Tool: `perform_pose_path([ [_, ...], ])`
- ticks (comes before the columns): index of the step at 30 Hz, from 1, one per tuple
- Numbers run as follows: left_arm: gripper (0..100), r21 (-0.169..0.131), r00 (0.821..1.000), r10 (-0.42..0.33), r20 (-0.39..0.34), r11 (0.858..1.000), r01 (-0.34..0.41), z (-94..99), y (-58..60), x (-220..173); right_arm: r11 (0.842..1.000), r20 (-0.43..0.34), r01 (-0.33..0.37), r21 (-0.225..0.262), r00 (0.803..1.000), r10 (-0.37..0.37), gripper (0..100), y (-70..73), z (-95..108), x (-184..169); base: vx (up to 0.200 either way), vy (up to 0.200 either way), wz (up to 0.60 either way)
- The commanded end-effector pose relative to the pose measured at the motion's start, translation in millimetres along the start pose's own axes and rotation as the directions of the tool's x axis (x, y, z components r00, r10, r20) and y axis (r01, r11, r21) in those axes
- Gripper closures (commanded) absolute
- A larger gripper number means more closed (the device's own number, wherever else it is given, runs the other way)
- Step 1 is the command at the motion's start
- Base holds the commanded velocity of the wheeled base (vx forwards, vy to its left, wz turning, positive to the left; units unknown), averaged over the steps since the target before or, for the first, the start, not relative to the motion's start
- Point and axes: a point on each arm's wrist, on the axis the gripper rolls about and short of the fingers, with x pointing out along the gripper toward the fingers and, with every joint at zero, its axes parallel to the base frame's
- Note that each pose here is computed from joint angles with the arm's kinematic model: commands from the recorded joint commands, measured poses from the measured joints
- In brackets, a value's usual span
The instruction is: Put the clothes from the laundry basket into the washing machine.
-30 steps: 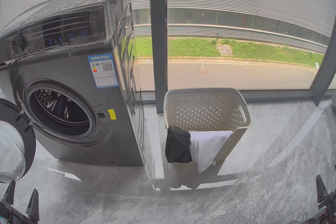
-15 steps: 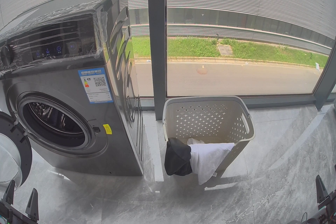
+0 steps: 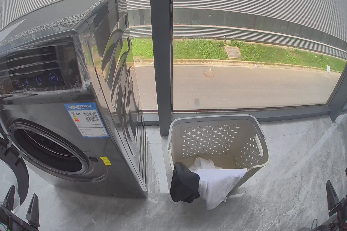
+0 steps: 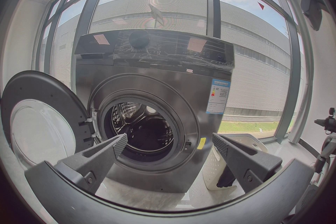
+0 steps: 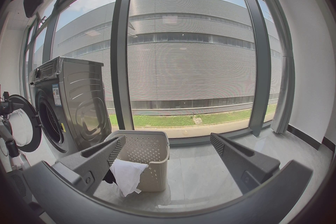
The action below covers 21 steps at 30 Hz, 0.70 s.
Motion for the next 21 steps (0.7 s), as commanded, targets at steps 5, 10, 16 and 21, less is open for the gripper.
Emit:
perform_pose_path([
  [5, 0, -0.002, 1.0, -0.001, 0.007, 1.0, 0.001, -2.1, 0.4, -0.7, 0.984, 0.148, -0.176, -0.015, 0.973, 0.176, 0, 7.7, 132.9, 7.2, 0.0, 0.0, 0.0],
  [10, 0, -0.002, 1.0, -0.001, 0.007, 1.0, 0.001, -2.1, 0.4, -0.7, 0.912, 0.015, -0.409, 0.022, 0.912, 0.409, 0, 23.5, 207.4, 82.2, 0.0, 0.0, 0.0],
  [16, 0, -0.002, 1.0, -0.001, 0.007, 1.0, 0.001, -2.1, 0.4, -0.7, 0.854, -0.239, -0.513, 0.088, 0.821, 0.518, 0, 46.5, 172.1, 139.0, 0.0, 0.0, 0.0],
  [21, 0, -0.002, 1.0, -0.001, 0.007, 1.0, 0.001, -2.1, 0.4, -0.7, 0.811, -0.466, -0.56, 0.166, 0.681, 0.565, 0, 64.9, 120.3, 186.6, 0.0, 0.0, 0.0],
])
